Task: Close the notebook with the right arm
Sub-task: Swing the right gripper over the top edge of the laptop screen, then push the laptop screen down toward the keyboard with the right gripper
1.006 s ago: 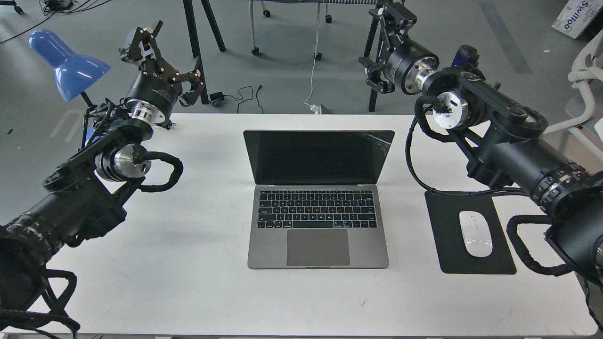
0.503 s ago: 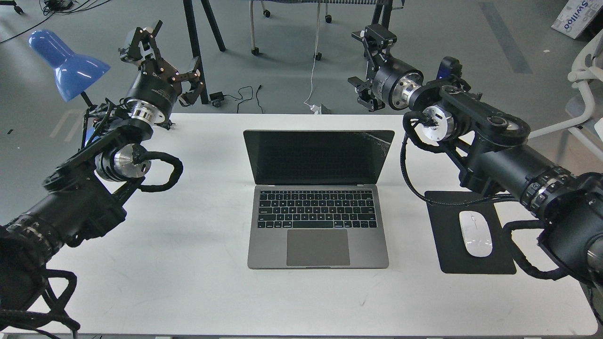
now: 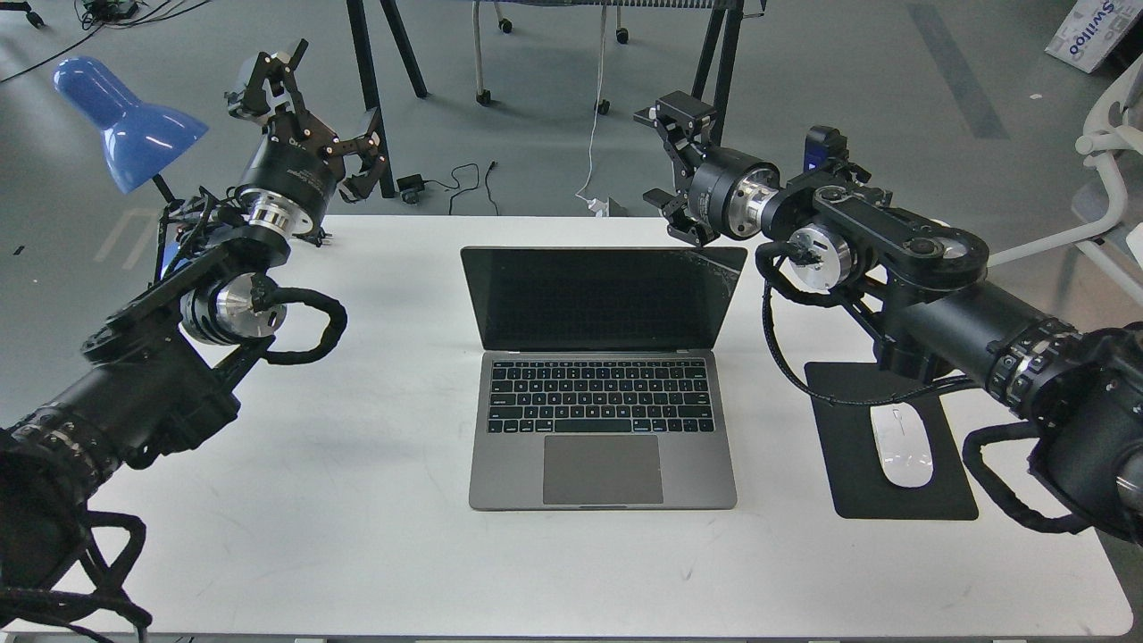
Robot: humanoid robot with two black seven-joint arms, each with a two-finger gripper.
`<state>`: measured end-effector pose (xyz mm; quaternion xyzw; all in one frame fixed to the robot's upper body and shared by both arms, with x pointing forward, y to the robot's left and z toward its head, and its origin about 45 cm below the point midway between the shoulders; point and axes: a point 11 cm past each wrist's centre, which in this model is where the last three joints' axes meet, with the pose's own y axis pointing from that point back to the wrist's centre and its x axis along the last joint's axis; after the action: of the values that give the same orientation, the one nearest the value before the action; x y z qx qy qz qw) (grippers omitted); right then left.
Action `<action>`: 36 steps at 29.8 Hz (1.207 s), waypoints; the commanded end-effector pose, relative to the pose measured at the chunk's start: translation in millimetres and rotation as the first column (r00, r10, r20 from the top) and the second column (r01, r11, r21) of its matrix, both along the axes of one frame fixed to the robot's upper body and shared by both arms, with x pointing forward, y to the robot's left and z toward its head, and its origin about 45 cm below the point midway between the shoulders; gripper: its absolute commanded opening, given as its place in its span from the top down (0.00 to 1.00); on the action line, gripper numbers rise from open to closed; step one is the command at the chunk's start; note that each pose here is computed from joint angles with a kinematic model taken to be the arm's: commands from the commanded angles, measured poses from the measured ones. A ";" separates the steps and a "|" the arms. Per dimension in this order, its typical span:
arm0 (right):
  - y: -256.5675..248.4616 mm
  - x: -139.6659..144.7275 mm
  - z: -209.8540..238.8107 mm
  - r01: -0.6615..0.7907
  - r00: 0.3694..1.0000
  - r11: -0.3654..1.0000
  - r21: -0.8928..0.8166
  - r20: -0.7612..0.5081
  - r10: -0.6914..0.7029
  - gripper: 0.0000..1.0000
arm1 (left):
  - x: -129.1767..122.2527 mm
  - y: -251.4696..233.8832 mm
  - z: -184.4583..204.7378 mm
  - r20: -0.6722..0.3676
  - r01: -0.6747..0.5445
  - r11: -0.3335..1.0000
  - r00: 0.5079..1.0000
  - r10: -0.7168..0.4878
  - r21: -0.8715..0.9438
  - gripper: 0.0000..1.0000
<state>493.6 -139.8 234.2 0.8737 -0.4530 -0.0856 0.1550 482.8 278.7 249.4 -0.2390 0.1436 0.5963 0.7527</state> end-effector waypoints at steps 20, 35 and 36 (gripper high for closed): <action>13.0 -54.1 -4.4 -0.351 0.935 0.936 -0.028 -0.064 0.349 0.00 | 0.2 -0.3 0.5 0.001 0.001 1.000 1.000 -0.001 0.001 0.00; 14.4 -87.5 -36.9 -0.463 0.879 0.884 -0.066 -0.166 0.448 0.00 | 0.2 -0.2 0.5 0.001 0.001 1.000 1.000 -0.001 0.000 0.00; 13.4 -89.4 -40.5 -0.468 0.876 0.881 -0.074 -0.176 0.450 0.00 | 0.2 -0.2 0.5 0.001 0.001 1.000 1.000 -0.001 0.000 0.00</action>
<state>409.2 -124.3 202.7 0.9393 -0.2298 -0.0846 0.2405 483.0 278.5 249.9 -0.2391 0.1432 0.5960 0.7531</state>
